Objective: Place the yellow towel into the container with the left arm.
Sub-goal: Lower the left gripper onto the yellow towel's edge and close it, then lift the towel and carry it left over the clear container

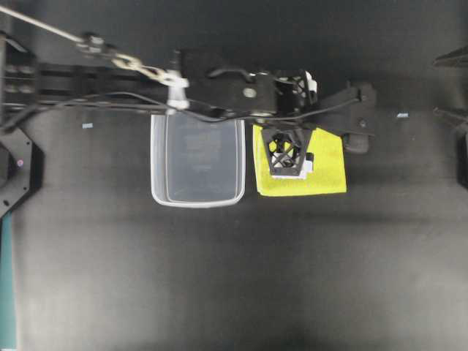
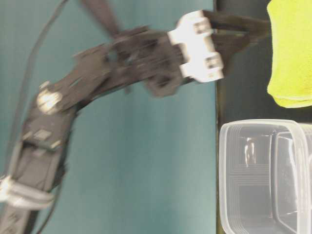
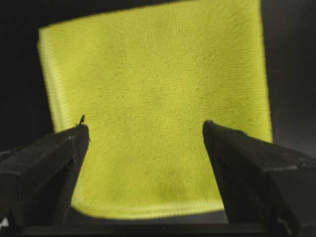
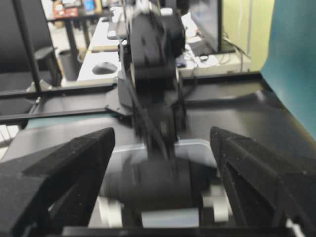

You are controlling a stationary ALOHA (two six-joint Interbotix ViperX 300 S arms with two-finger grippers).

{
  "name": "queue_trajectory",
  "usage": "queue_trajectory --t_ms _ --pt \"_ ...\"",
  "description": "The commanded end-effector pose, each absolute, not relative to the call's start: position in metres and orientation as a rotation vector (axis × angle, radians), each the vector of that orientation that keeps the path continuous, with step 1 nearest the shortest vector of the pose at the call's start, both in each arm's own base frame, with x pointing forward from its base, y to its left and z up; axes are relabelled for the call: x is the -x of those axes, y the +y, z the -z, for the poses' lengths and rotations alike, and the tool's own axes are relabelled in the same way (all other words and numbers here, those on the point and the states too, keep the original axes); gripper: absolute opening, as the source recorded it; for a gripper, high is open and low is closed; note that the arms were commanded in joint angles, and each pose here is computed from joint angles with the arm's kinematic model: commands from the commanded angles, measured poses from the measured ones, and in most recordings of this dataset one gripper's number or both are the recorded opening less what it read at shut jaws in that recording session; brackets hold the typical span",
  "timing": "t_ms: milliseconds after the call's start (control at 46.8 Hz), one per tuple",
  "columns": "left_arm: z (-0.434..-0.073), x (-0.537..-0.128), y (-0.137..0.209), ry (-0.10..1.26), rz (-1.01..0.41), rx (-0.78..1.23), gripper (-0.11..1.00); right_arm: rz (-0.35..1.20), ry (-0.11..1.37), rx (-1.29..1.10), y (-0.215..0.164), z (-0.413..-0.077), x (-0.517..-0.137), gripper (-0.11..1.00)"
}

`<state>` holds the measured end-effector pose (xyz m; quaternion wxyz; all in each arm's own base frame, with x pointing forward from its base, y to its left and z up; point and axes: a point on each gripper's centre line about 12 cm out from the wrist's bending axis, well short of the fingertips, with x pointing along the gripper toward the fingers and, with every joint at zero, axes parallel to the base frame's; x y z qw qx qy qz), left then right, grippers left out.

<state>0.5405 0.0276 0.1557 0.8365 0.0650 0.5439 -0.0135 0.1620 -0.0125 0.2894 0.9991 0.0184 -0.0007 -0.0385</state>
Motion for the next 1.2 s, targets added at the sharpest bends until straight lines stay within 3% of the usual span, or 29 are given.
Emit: queue_trajectory --t_ms 0,257,449,535,727,791,898,1176 --pt "-0.140 -0.546 0.028 1.190 0.031 -0.140 0.90 0.080 -0.011 -0.039 -0.013 -0.293 -0.163 0.76" --pt "-0.092 -0.546 0.027 1.267 0.039 -0.135 0.90 0.080 -0.009 -0.040 -0.013 -0.292 -0.163 0.75" --pt "-0.091 -0.548 0.027 1.255 0.046 -0.146 0.86 0.080 -0.008 -0.040 -0.013 -0.292 -0.163 0.75" --pt "-0.091 -0.548 0.025 1.253 0.049 -0.148 0.72 0.080 -0.005 -0.040 -0.013 -0.290 -0.163 0.75" --pt "-0.100 -0.552 0.019 1.236 0.060 -0.161 0.18 0.080 -0.012 -0.039 -0.013 -0.292 -0.162 0.75" --pt "-0.112 -0.553 0.020 1.219 0.059 -0.164 0.07 0.080 -0.017 -0.039 -0.013 -0.293 -0.161 0.75" --pt "-0.143 -0.552 0.023 1.190 0.052 -0.164 0.07 0.080 -0.031 -0.039 -0.013 -0.296 -0.159 0.75" --pt "-0.276 -0.519 0.026 1.092 0.028 -0.161 0.07 0.079 -0.064 -0.036 -0.012 -0.305 -0.155 0.75"
